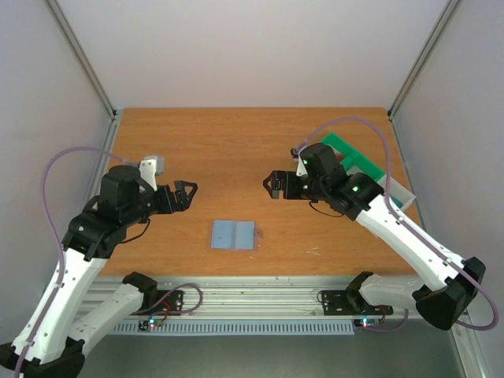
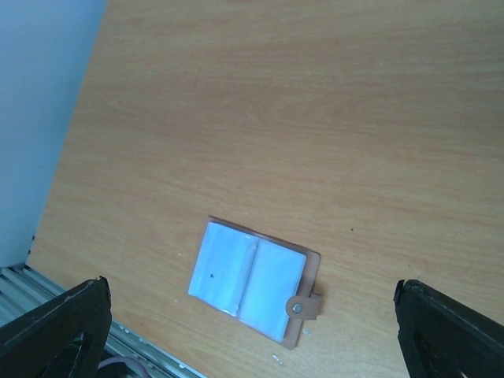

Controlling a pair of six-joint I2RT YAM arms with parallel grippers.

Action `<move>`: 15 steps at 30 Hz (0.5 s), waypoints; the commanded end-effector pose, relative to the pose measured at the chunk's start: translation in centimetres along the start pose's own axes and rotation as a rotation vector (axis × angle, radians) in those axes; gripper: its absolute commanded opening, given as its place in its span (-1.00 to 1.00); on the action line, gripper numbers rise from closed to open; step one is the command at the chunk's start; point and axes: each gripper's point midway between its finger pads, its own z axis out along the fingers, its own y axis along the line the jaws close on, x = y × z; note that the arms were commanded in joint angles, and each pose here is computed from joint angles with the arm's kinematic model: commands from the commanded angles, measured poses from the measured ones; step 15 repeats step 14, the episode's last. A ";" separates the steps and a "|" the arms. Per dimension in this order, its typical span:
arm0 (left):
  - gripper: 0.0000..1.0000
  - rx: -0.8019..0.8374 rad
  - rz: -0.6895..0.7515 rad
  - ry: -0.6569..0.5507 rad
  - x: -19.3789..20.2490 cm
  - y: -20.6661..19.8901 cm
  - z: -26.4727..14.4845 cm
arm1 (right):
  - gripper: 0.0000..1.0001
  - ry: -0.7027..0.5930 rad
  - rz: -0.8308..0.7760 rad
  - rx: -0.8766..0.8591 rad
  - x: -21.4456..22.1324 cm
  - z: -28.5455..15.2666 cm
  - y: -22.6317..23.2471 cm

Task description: Take the credit cards out of the card holder

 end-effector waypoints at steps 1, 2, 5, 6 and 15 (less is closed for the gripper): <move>0.99 0.039 0.013 -0.038 -0.8 -0.9 -0.5 | 0.97 -0.067 -0.017 -0.015 -0.9 -2.2 0.5; 0.99 0.047 0.013 -0.039 -0.8 -1.0 -0.4 | 0.97 -0.073 -0.016 -0.021 -0.9 -2.3 0.6; 0.99 0.065 0.005 -0.046 -0.6 -1.1 -0.3 | 0.97 -0.076 -0.012 -0.031 -0.7 -2.4 0.6; 0.99 0.070 0.002 -0.051 -0.6 -1.1 -0.3 | 0.97 -0.074 -0.010 -0.035 -0.5 -2.3 0.6; 0.99 0.066 -0.016 -0.084 -0.5 -0.7 -0.5 | 0.97 -0.050 0.002 -0.041 0.3 -1.7 0.3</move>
